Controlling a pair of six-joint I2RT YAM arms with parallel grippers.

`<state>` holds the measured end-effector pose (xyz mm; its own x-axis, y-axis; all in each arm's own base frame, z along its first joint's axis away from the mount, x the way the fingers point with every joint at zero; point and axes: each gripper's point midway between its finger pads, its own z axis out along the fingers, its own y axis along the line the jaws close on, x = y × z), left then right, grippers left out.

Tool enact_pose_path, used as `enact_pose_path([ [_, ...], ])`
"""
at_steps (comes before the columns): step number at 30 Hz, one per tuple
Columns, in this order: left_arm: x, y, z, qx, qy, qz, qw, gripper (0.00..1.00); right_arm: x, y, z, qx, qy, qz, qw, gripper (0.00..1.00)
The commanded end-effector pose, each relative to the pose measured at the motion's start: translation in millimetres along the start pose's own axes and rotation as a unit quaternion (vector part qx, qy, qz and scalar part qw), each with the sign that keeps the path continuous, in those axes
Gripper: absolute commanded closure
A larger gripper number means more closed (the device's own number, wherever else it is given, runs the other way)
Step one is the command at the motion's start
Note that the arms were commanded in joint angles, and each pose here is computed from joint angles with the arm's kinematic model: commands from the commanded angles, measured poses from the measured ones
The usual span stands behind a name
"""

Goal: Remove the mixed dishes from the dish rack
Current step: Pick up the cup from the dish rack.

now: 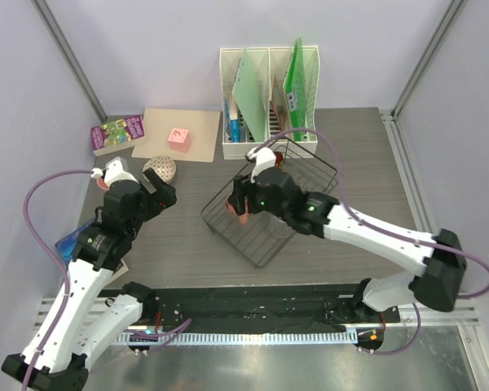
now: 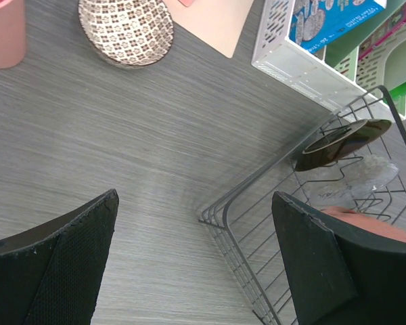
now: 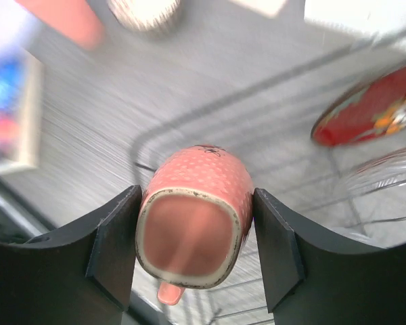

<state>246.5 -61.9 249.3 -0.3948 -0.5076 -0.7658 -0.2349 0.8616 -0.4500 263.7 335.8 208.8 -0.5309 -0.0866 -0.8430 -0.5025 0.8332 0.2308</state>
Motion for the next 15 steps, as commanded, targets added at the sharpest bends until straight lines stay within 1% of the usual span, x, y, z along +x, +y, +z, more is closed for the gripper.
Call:
enact_pose_path([
  [1, 1, -25, 3, 0.058, 0.004, -0.018, 0.998, 0.07, -65, 17, -53, -0.068, -0.11, 0.068, 0.989, 0.99],
  [2, -1, -34, 4, 0.078, 0.001, -0.024, 0.997, 0.07, -71, 16, -60, -0.08, -0.125, 0.081, 0.986, 0.99],
  [3, 3, -39, 5, 0.094, 0.007, -0.032, 0.995, 0.07, -83, 18, -79, -0.103, -0.155, 0.095, 0.978, 0.99],
  [4, 4, -48, 3, 0.12, 0.011, -0.036, 0.992, 0.07, -87, 20, -83, -0.124, -0.179, 0.111, 0.97, 0.99],
  [5, 7, -66, 0, 0.171, 0.02, -0.042, 0.984, 0.07, -98, 19, -102, -0.15, -0.205, 0.123, 0.959, 0.99],
  [6, 7, -76, -4, 0.199, 0.023, -0.053, 0.978, 0.07, -99, 16, -104, -0.167, -0.223, 0.132, 0.951, 0.99],
  [7, 1, -94, -11, 0.246, 0.016, -0.061, 0.967, 0.07, -103, 16, -110, -0.184, -0.23, 0.155, 0.943, 0.99],
  [8, 10, -105, -17, 0.284, 0.038, -0.062, 0.956, 0.07, -107, 11, -114, -0.207, -0.232, 0.161, 0.937, 0.99],
  [9, 9, -112, -21, 0.303, 0.042, -0.076, 0.949, 0.07, -117, 11, -124, -0.229, -0.252, 0.169, 0.925, 0.99],
  [10, 1, -122, -27, 0.331, 0.03, -0.084, 0.939, 0.07, -110, 8, -122, -0.24, -0.247, 0.18, 0.921, 0.99],
  [11, 6, -128, -32, 0.355, 0.043, -0.087, 0.93, 0.07, -108, 9, -125, -0.264, -0.237, 0.197, 0.914, 0.99],
  [12, 6, -134, -37, 0.372, 0.048, -0.103, 0.921, 0.07, -117, 4, -129, -0.279, -0.255, 0.205, 0.903, 0.99],
  [13, -4, -145, -47, 0.409, 0.033, -0.108, 0.905, 0.06, -110, 1, -126, -0.289, -0.25, 0.215, 0.899, 0.99],
  [14, 4, -147, -47, 0.424, 0.045, -0.113, 0.897, 0.06, -109, 6, -131, -0.316, -0.241, 0.233, 0.888, 0.99],
  [15, 5, -152, -52, 0.443, 0.049, -0.121, 0.887, 0.06, -117, 6, -138, -0.334, -0.263, 0.233, 0.875, 0.99],
])
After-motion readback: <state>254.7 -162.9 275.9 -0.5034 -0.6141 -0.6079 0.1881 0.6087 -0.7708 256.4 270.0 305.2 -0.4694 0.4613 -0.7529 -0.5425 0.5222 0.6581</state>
